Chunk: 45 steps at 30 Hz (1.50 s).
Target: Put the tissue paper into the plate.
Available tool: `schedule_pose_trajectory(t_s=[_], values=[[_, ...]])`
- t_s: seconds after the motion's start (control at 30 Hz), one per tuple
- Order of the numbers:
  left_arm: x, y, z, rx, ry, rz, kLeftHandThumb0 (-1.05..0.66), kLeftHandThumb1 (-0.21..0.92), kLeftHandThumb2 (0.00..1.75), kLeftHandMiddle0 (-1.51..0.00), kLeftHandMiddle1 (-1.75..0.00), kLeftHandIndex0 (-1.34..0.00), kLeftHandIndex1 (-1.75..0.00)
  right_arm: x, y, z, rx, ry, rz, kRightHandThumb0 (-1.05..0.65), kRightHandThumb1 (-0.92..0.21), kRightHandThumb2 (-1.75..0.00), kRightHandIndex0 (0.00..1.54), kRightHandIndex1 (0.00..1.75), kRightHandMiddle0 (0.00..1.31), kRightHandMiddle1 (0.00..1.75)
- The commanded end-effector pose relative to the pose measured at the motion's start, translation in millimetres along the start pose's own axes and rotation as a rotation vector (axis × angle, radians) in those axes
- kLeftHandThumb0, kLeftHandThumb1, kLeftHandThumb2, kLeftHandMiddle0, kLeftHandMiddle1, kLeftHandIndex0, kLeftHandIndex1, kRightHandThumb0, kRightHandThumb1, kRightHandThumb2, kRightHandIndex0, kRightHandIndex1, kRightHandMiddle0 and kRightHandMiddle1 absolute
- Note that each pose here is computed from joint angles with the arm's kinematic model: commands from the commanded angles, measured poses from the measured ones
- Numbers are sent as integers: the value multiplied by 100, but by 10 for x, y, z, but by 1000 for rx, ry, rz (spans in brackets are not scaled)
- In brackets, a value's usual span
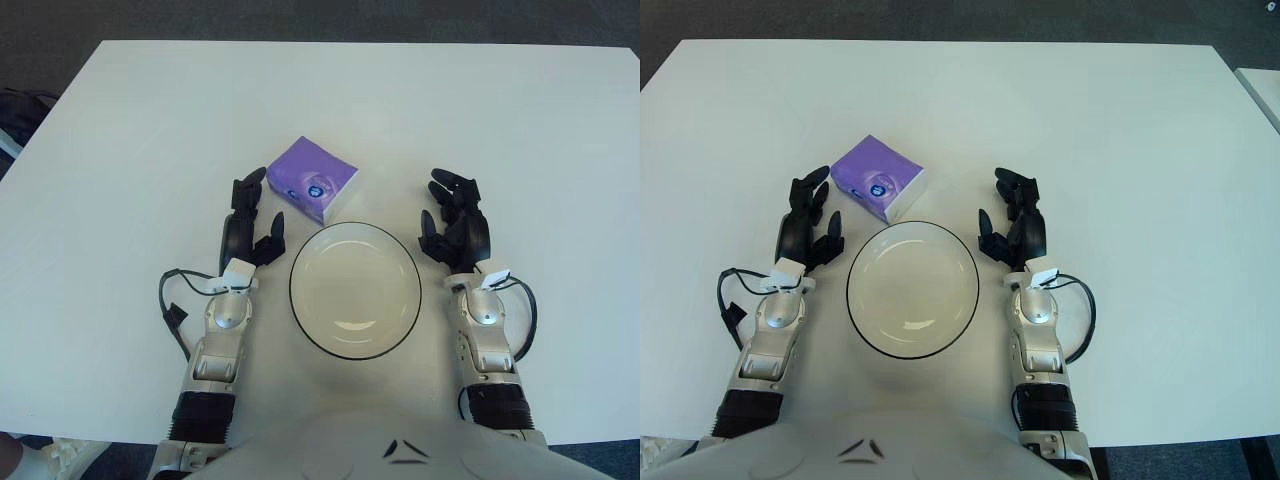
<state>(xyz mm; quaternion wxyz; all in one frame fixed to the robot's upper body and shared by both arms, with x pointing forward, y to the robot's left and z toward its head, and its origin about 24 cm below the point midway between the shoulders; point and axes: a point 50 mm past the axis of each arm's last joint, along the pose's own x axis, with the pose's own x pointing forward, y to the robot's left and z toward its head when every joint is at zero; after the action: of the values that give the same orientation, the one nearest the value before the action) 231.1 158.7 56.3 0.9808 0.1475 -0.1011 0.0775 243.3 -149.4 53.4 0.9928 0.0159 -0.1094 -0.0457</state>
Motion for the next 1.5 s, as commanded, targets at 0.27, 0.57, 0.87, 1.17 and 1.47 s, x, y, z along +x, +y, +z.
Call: schedule_pose_trajectory(t_s=[0.27, 0.57, 0.87, 1.17, 1.47], values=[[235, 458, 195, 148, -158, 156, -60, 92, 71, -44, -1, 0, -79, -74, -16, -192, 3, 101, -4, -42, -69, -76, 36, 68, 0, 100], [401, 696, 314, 303, -276, 280, -59, 92, 73, -39, 0, 0, -76, -66, 1, -214, 17, 110, 8, -44, -70, -75, 36, 67, 0, 97], [624, 895, 436, 425, -416, 424, -57, 92, 65, -39, -1, 0, -81, -57, 18, -228, 26, 119, 17, -44, -71, -75, 35, 67, 0, 95], [735, 864, 630, 468, -493, 422, -56, 92, 62, -39, 0, 0, -82, -44, 33, -241, 36, 122, 22, -44, -72, -75, 35, 67, 0, 94], [906, 672, 786, 555, -569, 287, -60, 92, 60, -39, 0, 0, -67, -18, 53, -260, 49, 122, 28, -43, -72, -74, 36, 68, 0, 95]])
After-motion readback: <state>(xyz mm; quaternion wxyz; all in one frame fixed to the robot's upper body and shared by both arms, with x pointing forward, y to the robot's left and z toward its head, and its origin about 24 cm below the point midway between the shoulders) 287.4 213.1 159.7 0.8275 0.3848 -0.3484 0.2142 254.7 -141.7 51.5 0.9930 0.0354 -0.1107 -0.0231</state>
